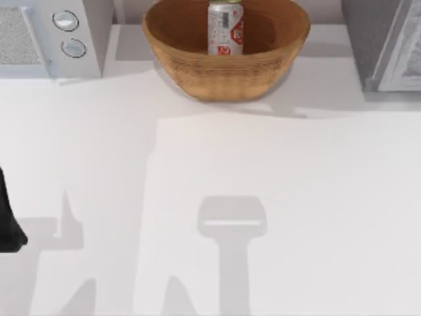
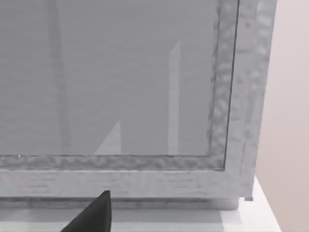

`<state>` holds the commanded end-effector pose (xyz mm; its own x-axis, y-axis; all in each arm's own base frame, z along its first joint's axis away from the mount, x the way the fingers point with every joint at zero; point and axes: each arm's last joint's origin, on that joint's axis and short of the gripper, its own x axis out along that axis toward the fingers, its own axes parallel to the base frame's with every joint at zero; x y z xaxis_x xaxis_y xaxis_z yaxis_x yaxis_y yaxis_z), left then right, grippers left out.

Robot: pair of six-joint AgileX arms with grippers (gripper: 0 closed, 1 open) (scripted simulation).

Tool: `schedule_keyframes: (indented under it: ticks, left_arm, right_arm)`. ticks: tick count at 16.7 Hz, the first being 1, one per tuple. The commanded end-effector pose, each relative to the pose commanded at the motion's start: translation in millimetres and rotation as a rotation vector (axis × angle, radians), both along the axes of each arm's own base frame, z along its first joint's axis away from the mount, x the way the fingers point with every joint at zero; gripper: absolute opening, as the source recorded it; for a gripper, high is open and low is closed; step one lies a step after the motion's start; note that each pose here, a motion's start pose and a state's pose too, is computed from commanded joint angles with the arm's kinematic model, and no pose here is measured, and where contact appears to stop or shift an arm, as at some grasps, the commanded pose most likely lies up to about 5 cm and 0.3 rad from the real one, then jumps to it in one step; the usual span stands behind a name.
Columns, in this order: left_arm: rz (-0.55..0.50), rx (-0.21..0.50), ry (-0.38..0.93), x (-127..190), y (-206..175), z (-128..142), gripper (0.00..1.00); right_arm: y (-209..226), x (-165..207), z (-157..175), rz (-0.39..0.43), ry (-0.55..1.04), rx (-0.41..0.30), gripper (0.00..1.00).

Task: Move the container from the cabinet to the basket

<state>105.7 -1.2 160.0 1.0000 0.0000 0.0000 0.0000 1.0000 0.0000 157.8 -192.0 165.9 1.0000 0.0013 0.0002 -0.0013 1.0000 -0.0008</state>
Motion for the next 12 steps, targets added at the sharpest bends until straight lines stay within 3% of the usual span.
schedule_keyframes:
  ticks: [8,12]
  left_arm:
    - [0.000,0.000,0.000,0.0,0.0,0.0,1.00]
    - [0.000,0.000,0.000,0.0,0.0,0.0,1.00]
  right_arm:
    - [-8.2,-3.6,-5.9,0.002,0.003,0.004,1.00]
    - [-26.7,4.7,12.7,-0.003,0.000,-0.001,1.00]
